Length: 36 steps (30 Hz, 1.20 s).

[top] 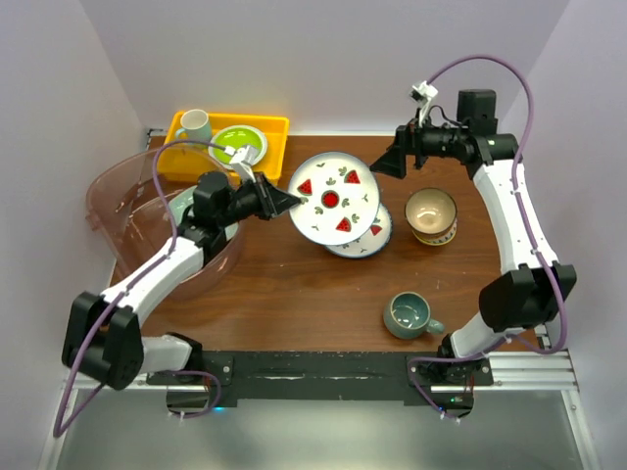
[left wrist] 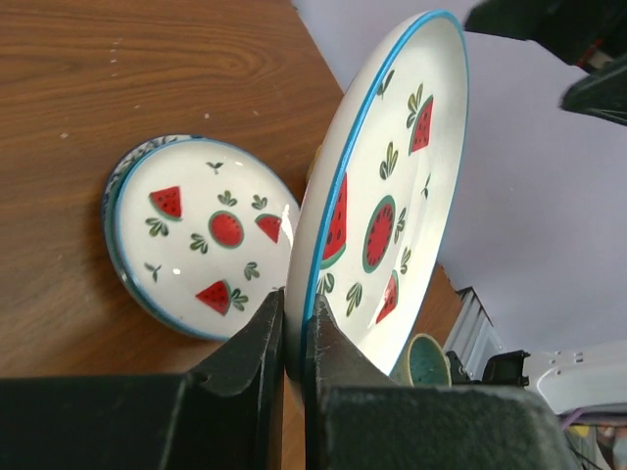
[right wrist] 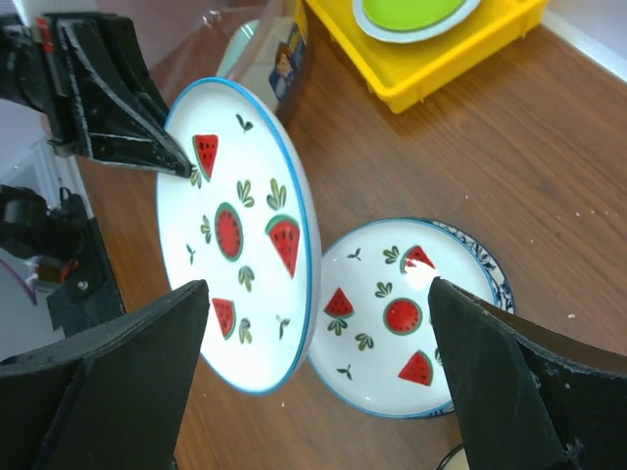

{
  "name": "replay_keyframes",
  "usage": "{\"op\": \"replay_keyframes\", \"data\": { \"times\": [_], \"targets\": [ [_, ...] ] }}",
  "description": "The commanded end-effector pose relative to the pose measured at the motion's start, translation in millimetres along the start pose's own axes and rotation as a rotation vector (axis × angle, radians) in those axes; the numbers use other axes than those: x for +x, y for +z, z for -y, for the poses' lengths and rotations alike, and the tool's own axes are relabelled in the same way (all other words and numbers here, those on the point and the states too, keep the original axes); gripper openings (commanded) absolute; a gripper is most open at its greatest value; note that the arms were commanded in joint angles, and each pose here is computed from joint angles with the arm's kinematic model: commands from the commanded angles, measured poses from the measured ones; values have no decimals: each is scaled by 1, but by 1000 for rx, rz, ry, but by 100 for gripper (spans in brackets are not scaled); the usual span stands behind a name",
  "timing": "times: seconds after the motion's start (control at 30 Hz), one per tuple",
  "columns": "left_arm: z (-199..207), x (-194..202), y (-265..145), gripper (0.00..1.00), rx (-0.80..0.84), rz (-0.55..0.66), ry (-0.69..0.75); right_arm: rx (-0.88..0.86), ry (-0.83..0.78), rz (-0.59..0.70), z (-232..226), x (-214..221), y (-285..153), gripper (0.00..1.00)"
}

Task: Place the mixed dishes into the plastic bin
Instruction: Pick up the plate at the center of the board, then place the plate in the plastic bin.

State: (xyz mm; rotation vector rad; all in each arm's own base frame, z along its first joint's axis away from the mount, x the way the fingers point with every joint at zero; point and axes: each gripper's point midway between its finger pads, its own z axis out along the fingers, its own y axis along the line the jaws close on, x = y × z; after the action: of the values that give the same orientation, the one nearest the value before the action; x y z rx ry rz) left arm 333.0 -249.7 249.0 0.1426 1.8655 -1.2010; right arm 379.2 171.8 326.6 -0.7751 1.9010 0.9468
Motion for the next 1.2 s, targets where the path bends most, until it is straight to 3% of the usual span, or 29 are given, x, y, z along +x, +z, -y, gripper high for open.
{"op": "replay_keyframes", "data": {
  "times": [0.0,0.33,1.17],
  "targets": [
    [16,-40,-34,0,-51,173,11,-48,-6,55,-20,-8,-18,98],
    [11,-75,-99,0,-182,352,7,-30,22,72,-18,14,-30,98],
    [-10,-138,-152,0,-353,530,-35,-2,67,39,-7,51,-23,98]
  ]
}}
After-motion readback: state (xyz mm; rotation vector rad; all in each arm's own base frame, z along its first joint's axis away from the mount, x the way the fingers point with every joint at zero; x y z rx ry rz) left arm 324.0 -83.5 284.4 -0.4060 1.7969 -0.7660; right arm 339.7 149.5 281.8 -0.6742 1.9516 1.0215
